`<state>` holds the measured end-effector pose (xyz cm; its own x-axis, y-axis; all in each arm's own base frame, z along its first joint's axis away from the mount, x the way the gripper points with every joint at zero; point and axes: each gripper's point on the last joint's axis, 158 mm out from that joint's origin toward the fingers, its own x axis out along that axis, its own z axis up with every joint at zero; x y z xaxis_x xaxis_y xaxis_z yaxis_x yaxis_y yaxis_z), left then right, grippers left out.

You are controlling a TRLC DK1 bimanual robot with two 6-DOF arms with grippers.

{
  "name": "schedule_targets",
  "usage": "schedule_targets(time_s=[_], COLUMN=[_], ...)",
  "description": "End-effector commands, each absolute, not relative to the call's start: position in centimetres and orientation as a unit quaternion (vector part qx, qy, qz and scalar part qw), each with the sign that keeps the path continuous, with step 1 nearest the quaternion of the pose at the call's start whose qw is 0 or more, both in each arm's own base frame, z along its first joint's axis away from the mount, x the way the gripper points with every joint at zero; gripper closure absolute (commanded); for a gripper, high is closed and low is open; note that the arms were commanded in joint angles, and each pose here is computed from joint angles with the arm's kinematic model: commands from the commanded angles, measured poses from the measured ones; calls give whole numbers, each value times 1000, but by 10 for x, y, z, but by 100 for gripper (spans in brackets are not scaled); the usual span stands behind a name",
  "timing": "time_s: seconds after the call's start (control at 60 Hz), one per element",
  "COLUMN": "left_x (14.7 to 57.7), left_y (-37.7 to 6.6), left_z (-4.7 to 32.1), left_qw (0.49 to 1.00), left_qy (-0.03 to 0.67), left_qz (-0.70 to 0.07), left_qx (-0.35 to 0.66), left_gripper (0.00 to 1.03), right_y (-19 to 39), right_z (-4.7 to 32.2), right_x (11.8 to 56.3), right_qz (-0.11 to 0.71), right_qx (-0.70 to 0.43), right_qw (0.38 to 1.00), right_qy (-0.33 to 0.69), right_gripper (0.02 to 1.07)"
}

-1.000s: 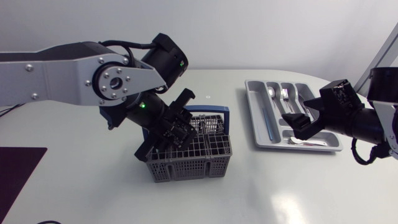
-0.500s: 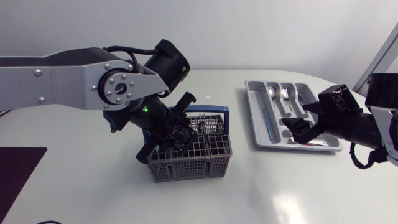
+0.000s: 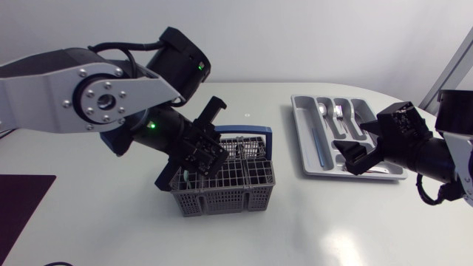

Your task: Unload the cutlery basket into the drawer organizer.

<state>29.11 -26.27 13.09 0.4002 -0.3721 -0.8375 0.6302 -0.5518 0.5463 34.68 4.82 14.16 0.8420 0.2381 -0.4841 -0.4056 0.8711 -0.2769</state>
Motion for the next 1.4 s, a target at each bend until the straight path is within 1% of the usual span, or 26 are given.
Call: schedule_targets(time_s=[0.0, 0.3, 0.467, 0.633, 0.7, 0.867, 0.983, 1.083, 1.217, 1.317, 1.383], left_x=[286, 291, 289, 280, 277, 273, 270, 269, 285, 298, 306], left_y=[-261, -269, -267, -261, -259, -262, -273, -289, -308, -319, -325], left_z=[132, 158, 188, 222, 236, 259, 277, 286, 295, 287, 280], left_qw=[473, 515, 547, 576, 592, 632, 676, 713, 771, 798, 812], left_qy=[90, 49, 21, -5, -10, -12, -4, 24, 75, 120, 145], left_qz=[-535, -504, -479, -459, -452, -445, -447, -457, -451, -445, -439], left_qx=[694, 692, 686, 676, 667, 634, 586, 531, 443, 388, 355], left_gripper=[96, 96, 96, 96, 96, 96, 96, 96, 96, 96, 96], right_y=[51, 51, 54, 59, 62, 72, 75, 79, 93, 102, 111], right_z=[136, 145, 157, 161, 165, 174, 187, 195, 207, 215, 216], right_x=[339, 328, 322, 320, 317, 306, 296, 288, 274, 266, 263], right_qz=[172, 168, 166, 165, 169, 179, 180, 185, 206, 216, 226], right_qx=[-193, -197, -202, -206, -205, -207, -210, -212, -219, -223, -226], right_qw=[939, 942, 945, 945, 946, 949, 953, 953, 951, 949, 946], right_qy=[225, 214, 198, 193, 184, 157, 127, 110, 78, 56, 50], right_gripper=[11, 11, 11, 11, 11, 11, 11, 11, 11, 12, 16])
